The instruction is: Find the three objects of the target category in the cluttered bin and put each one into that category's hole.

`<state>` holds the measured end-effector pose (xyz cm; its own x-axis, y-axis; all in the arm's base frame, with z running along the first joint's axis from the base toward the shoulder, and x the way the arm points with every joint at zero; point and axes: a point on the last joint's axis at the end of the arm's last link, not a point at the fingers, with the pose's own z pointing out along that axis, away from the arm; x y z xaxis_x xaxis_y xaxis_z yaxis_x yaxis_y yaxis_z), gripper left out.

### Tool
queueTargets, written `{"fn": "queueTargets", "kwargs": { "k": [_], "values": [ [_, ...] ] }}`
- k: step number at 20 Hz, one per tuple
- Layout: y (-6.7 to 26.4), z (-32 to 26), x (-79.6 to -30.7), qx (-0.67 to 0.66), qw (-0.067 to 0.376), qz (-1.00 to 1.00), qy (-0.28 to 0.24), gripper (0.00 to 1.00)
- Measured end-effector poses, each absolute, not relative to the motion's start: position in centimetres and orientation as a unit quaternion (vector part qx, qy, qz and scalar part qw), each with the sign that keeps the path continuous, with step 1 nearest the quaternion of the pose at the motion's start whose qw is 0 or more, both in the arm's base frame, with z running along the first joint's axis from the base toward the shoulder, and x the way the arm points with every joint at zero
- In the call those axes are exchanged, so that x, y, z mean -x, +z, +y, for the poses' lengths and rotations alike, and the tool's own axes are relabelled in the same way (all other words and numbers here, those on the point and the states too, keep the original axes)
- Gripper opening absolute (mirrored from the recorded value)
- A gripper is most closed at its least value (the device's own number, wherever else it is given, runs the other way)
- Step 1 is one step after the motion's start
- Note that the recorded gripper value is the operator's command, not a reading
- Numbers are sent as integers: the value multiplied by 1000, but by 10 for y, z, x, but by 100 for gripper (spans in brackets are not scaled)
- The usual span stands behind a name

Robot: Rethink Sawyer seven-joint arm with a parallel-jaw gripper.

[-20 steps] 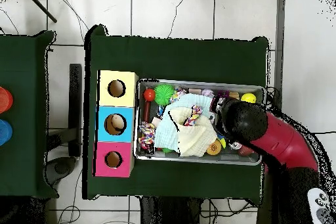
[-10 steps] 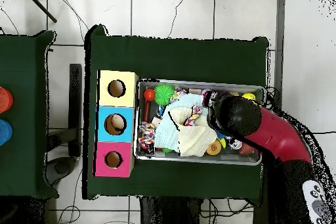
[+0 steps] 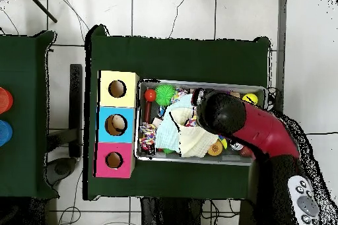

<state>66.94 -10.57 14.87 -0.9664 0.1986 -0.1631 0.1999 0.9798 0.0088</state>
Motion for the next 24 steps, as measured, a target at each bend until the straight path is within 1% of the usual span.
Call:
{"fn": "queueTargets", "kwargs": {
  "k": [7, 12, 24],
  "values": [
    [149, -62, -672, -67, 80, 995, -10, 100],
    [148, -51, -671, -56, 78, 995, -23, 100],
    [142, -39, -674, -44, 75, 992, -92, 100]
  ]
}}
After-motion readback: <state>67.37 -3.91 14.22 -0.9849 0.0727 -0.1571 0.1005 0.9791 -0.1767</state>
